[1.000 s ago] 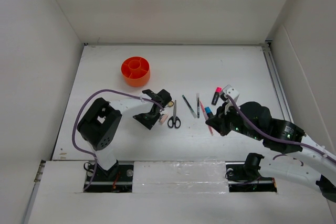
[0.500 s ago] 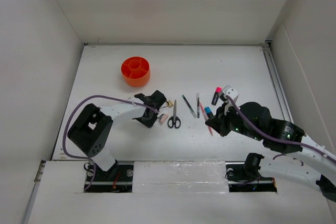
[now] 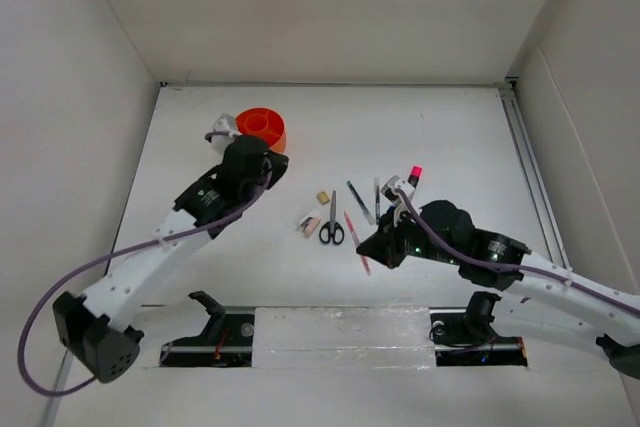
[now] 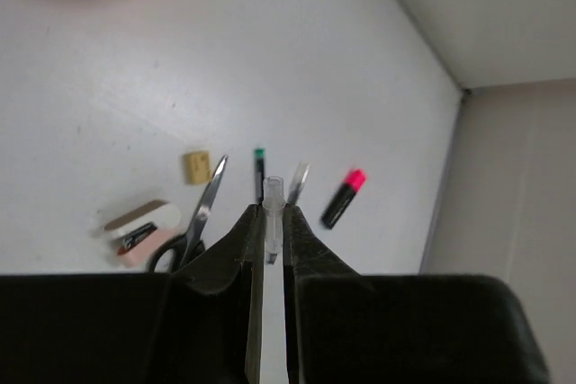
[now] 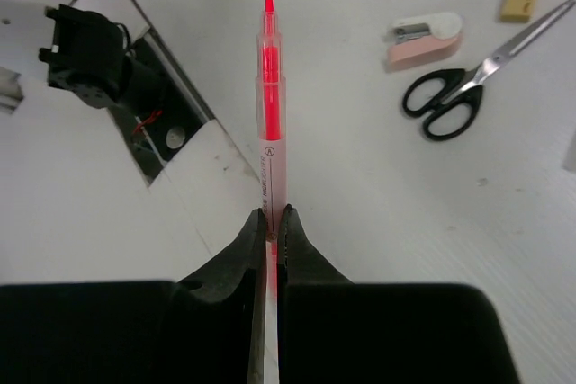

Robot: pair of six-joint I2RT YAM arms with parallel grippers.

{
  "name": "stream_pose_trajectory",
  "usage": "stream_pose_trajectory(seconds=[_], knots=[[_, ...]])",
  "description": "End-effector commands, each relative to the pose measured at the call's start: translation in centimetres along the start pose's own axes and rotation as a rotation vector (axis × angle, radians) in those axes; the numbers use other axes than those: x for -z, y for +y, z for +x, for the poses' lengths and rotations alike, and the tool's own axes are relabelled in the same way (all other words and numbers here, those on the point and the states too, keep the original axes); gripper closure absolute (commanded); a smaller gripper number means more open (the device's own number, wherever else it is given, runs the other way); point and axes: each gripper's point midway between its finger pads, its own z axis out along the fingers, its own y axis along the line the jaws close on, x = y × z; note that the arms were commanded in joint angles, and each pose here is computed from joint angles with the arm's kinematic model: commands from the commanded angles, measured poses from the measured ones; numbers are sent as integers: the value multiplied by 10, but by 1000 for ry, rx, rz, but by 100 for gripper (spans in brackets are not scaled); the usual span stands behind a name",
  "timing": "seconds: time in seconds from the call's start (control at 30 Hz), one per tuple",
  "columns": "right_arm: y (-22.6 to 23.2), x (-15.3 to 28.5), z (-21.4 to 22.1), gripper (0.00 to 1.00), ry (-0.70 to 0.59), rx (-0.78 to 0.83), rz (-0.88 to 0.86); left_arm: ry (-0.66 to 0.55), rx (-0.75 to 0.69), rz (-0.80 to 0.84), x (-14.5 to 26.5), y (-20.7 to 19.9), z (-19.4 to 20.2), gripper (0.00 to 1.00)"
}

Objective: Sort the stationery into containers
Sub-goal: Close the pen cap on the pen.

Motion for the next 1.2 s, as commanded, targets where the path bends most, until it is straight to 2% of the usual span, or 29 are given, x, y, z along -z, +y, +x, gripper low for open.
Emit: stream_pose_trajectory(seconds=[0.0,0.07,0.37,0.4,0.57,0.73,0.93,1.17], knots=[[46,2,-42,100,-198,-86,-227,-95,-132,201,29,-28,-36,100],[64,5,-61,100,-272,-78,-321,-88,-159,295,43,-39,-35,100],[96,-27,-81,100,-303,-146,-495,-87,-174,694,109,-61,-27,100],[96,-36,-75,100,-273,-158,-502,-83,-191,731,119,-63,-27,100],[115,-40,-74,100,-234,-184,-618,-101,-275,811,134,-62,-22,100],[120,-39,-72,100,-222,-180,-652,-96,-322,876,146,-58,-15,100],[115,-52,-63,100,-187,-193,-630,-76,-342,901,145,-52,-6,100],[102,-61,-70,100,-208,-196,-589,-94,-335,910,150,-54,-11,100]])
